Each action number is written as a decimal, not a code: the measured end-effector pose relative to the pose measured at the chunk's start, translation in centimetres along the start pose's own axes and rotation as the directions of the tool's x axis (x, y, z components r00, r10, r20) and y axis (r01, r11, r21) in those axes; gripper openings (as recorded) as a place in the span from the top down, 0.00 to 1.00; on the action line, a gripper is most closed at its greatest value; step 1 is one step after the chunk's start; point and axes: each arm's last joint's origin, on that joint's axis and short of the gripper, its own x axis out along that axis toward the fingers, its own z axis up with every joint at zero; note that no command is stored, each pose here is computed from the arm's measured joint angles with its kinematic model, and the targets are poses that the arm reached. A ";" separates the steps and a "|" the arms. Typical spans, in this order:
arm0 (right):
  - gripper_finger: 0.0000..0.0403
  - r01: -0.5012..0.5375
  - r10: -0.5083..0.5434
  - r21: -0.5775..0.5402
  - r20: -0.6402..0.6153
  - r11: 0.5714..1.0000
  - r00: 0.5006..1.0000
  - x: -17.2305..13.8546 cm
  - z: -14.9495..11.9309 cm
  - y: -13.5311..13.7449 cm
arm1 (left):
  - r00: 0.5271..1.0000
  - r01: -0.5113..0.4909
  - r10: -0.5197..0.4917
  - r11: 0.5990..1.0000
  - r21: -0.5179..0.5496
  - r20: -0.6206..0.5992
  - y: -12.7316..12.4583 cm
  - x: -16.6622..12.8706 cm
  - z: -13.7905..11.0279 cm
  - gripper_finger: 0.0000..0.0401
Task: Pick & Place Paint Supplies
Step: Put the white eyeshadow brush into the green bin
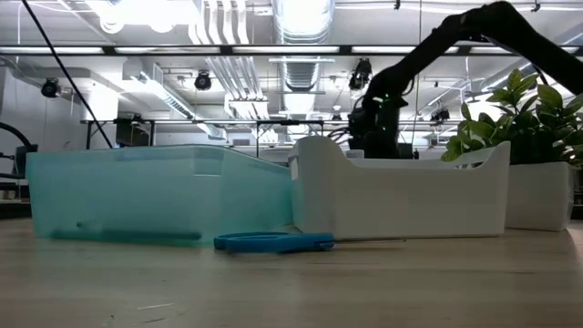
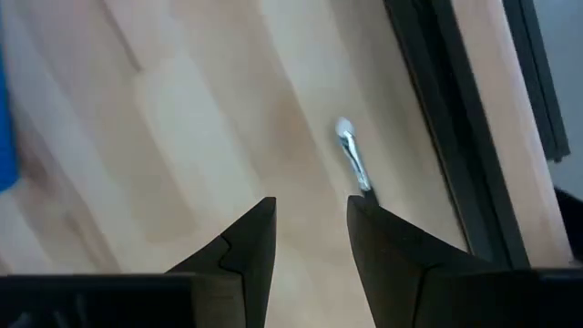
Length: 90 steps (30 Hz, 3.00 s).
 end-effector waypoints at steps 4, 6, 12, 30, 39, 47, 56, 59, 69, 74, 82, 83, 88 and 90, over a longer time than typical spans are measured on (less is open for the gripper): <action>0.66 -0.016 0.017 0.031 -0.025 0.999 1.000 1.0 -1.0 -0.8 | 1.000 -0.006 0.006 1.000 0.000 0.002 0.0 0.0 0.0 0.66; 0.66 -0.022 0.023 0.032 -0.025 0.999 0.999 1.4 -1.2 -0.9 | 1.000 -0.012 0.012 1.000 0.000 0.005 0.0 0.0 0.0 0.66; 0.66 -0.073 0.073 0.000 0.025 0.997 0.997 2.1 -1.2 -0.7 | 1.000 -0.015 0.015 1.000 -0.002 0.006 0.0 0.0 0.0 0.66; 0.66 -0.084 0.112 -0.212 0.125 0.974 0.986 2.5 -0.2 -0.4 | 1.000 -0.015 0.015 1.000 0.000 0.006 0.0 0.0 0.0 0.66; 0.66 -0.036 0.088 -0.318 0.151 0.947 0.985 3.0 -0.1 -0.6 | 1.000 -0.015 0.015 1.000 0.001 0.006 0.0 0.0 0.0 0.66; 0.66 0.051 -0.007 -0.344 0.126 0.938 0.992 4.0 -0.5 -1.0 | 1.000 -0.015 0.015 1.000 0.001 0.006 0.0 0.0 0.0 0.66; 0.66 0.105 -0.039 -0.371 0.180 0.923 0.983 4.2 0.0 -1.4 | 1.000 -0.015 0.015 1.000 -0.001 0.006 0.0 0.0 0.0 0.66; 0.66 0.104 -0.047 -0.364 0.162 0.925 0.986 4.6 -0.2 -1.5 | 1.000 -0.015 0.015 1.000 -0.002 0.006 0.0 0.0 0.0 0.66; 0.66 0.117 -0.063 -0.369 0.155 0.922 0.986 5.9 -1.0 -1.5 | 1.000 -0.018 0.018 1.000 -0.003 0.006 0.1 0.0 0.0 0.66; 0.72 0.151 -0.106 -0.348 0.145 0.925 0.984 6.1 -1.0 -1.6 | 1.000 -0.026 0.027 1.000 -0.005 0.008 0.2 0.1 0.1 0.66; 0.97 0.161 -0.133 -0.291 0.116 0.943 0.984 7.0 -1.6 -1.6 | 0.999 -0.032 0.032 0.999 -0.015 0.010 0.2 0.2 0.1 0.66; 0.97 0.160 -0.132 -0.281 0.115 0.946 0.985 7.0 -1.6 -1.6 | 0.999 -0.031 0.032 0.999 -0.017 0.012 0.2 0.2 0.1 0.66; 0.98 0.160 -0.134 -0.241 0.120 0.957 0.984 6.3 -1.4 -1.5 | 0.999 -0.029 0.030 0.999 -0.022 0.015 0.2 0.2 0.2 0.66; 0.98 0.159 -0.130 -0.223 0.140 0.962 0.982 5.5 -1.1 -1.4 | 0.999 -0.029 0.030 0.999 -0.022 0.015 0.2 0.2 0.2 0.66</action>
